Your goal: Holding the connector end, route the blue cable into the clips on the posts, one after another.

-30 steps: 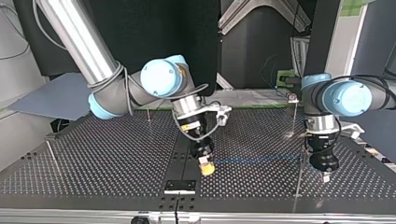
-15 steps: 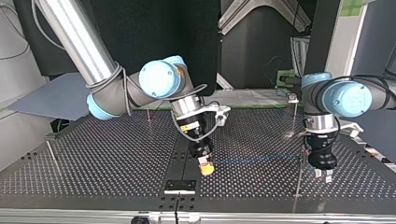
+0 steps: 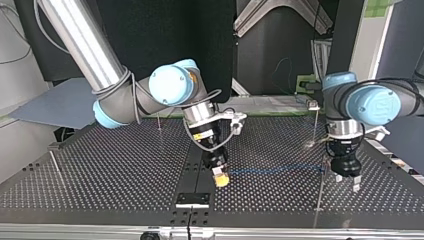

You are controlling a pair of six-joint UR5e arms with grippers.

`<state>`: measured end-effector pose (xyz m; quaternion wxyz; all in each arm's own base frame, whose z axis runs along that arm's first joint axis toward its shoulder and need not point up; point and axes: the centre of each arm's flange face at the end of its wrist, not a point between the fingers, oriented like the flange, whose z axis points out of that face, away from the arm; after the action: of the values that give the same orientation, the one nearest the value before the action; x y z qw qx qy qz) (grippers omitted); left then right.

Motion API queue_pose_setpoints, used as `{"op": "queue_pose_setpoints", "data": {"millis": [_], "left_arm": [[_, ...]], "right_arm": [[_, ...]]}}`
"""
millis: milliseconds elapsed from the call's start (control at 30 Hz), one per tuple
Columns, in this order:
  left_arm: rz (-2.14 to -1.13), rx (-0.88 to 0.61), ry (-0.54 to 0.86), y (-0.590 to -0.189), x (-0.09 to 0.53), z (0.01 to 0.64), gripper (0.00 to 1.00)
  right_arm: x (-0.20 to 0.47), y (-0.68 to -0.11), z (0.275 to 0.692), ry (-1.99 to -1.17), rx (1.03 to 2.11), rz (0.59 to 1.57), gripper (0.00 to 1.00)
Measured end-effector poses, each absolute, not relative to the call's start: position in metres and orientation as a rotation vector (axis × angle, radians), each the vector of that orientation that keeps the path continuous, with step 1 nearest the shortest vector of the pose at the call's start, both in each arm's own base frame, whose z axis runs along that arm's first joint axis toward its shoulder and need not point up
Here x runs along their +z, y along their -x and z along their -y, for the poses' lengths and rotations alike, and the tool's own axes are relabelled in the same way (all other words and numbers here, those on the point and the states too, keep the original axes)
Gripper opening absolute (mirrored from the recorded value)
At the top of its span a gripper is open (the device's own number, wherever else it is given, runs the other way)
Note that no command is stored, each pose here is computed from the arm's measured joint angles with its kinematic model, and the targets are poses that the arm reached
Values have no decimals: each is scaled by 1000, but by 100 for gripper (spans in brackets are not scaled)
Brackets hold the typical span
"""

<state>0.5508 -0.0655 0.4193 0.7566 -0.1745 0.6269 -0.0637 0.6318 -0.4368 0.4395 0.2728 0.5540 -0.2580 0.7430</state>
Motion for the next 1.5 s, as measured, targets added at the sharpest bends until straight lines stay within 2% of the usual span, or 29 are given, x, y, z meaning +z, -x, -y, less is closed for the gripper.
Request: {"op": "queue_pose_setpoints", "data": {"millis": [400, 1000, 1300, 1500], "left_arm": [[-1452, -279, 426, -533, 423, 71, 98], [-1651, -297, 512, -486, 394, 86, 98], [-1684, -234, 547, -464, 407, 86, 98], [-1659, -233, 536, -450, 425, 89, 98]], "right_arm": [[439, -631, 436, -1498, 1995, 700, 0], [437, -632, 434, -1507, 1992, 716, 0], [437, -632, 434, -1506, 1991, 717, 0], [437, -632, 435, -1506, 1990, 717, 0]]}}
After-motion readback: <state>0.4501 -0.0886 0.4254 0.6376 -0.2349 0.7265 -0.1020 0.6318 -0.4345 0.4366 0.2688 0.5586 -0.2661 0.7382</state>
